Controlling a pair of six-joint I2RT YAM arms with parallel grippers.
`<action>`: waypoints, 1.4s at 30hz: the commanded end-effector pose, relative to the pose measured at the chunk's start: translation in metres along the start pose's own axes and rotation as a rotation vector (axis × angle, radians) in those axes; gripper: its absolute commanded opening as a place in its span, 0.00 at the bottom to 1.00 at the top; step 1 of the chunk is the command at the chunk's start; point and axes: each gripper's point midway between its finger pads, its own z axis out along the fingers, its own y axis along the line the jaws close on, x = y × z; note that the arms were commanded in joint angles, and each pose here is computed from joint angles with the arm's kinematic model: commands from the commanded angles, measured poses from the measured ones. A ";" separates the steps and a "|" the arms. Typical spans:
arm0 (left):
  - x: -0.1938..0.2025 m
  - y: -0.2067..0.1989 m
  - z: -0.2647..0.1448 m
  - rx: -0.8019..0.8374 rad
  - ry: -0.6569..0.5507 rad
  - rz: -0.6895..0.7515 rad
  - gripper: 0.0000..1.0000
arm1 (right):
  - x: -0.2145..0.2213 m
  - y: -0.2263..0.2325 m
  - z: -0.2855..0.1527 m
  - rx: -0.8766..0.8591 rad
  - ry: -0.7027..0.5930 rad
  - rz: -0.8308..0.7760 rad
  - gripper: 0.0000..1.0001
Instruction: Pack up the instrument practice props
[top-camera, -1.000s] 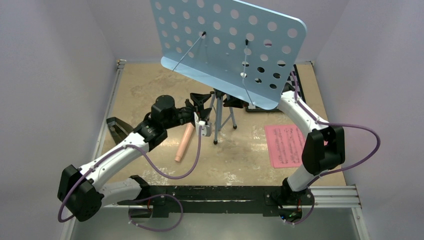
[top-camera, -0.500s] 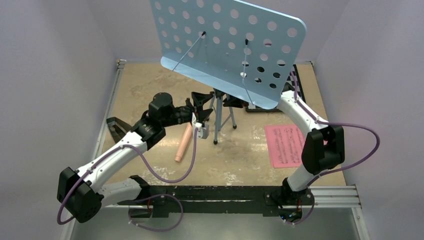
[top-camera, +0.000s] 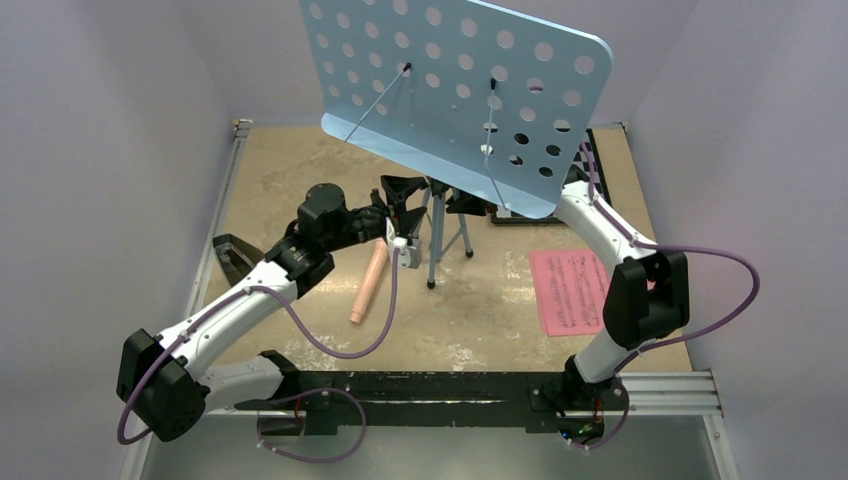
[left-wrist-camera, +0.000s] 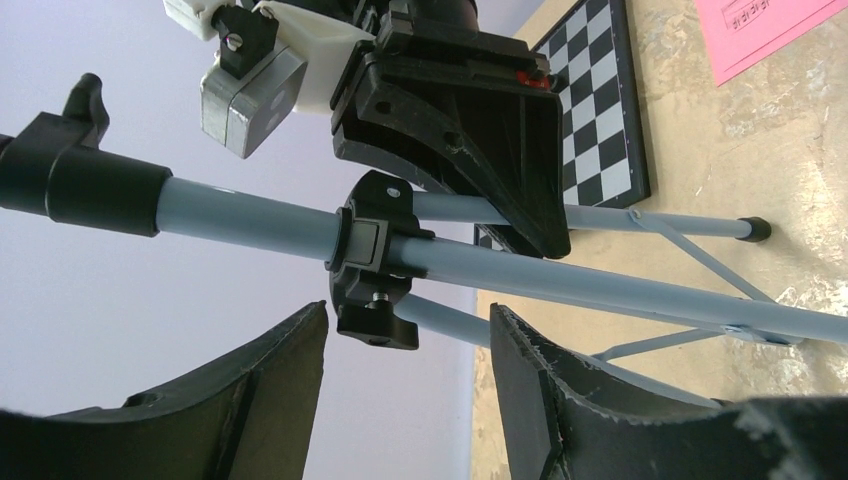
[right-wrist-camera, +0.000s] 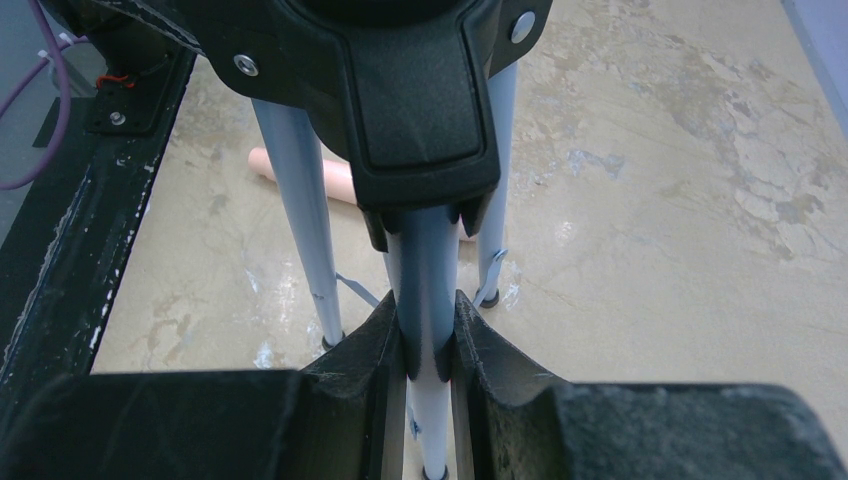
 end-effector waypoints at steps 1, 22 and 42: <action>-0.001 0.018 -0.002 -0.056 0.011 -0.018 0.65 | 0.038 -0.002 0.003 0.034 0.103 0.129 0.00; 0.007 -0.055 0.000 -0.025 0.080 -0.672 0.63 | 0.038 -0.002 0.004 0.042 0.109 0.166 0.00; 0.000 -0.063 0.039 -0.018 0.016 -0.886 0.25 | 0.034 0.006 0.001 0.042 0.106 0.209 0.05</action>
